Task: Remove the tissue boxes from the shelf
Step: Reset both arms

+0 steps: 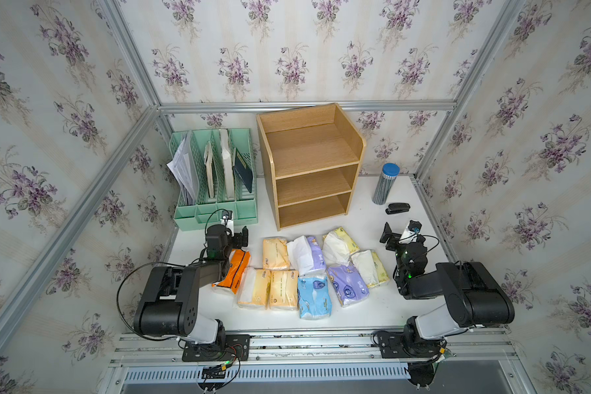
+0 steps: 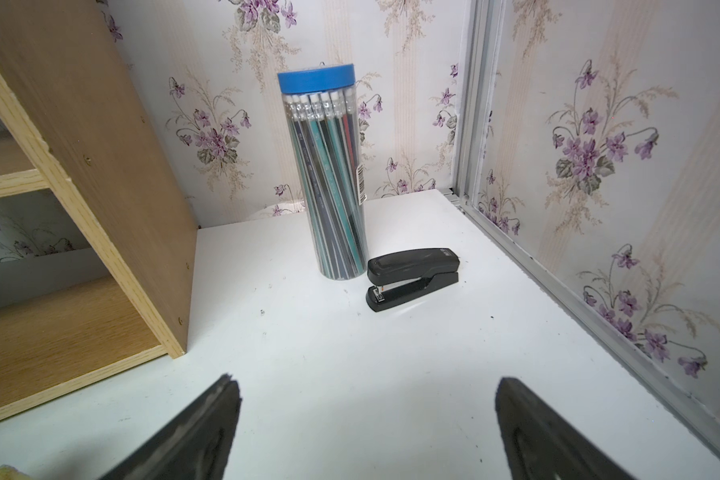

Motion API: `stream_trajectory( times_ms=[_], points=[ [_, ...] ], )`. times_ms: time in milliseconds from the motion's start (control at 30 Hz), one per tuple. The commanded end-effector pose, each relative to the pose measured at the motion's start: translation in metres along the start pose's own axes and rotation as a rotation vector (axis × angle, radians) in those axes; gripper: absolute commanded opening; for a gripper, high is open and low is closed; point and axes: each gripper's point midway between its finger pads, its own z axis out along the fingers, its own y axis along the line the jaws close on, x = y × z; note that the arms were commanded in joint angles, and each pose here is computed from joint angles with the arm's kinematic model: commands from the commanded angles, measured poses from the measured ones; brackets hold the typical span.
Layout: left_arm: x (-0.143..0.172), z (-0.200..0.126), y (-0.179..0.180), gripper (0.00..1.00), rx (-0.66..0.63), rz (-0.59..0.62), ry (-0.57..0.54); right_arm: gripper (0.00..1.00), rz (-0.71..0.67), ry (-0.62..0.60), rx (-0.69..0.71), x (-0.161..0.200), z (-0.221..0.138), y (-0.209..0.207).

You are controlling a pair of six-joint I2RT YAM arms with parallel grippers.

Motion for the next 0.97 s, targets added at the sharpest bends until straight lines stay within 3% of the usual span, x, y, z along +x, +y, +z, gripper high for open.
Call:
stream_trajectory(
  times_ms=[0,200,933],
  points=[
    [-0.001,0.0,-0.001,0.99,0.008,0.017,-0.001,1.0,0.007,-0.026,-0.009,-0.007,0.001,0.002],
    [-0.001,0.0,-0.001,0.99,0.007,0.018,-0.003,1.0,-0.037,0.02,-0.095,0.0,0.007,0.018],
    [-0.001,0.001,-0.002,0.99,-0.004,0.029,0.0,1.0,-0.035,0.017,-0.095,-0.001,0.007,0.018]
  ],
)
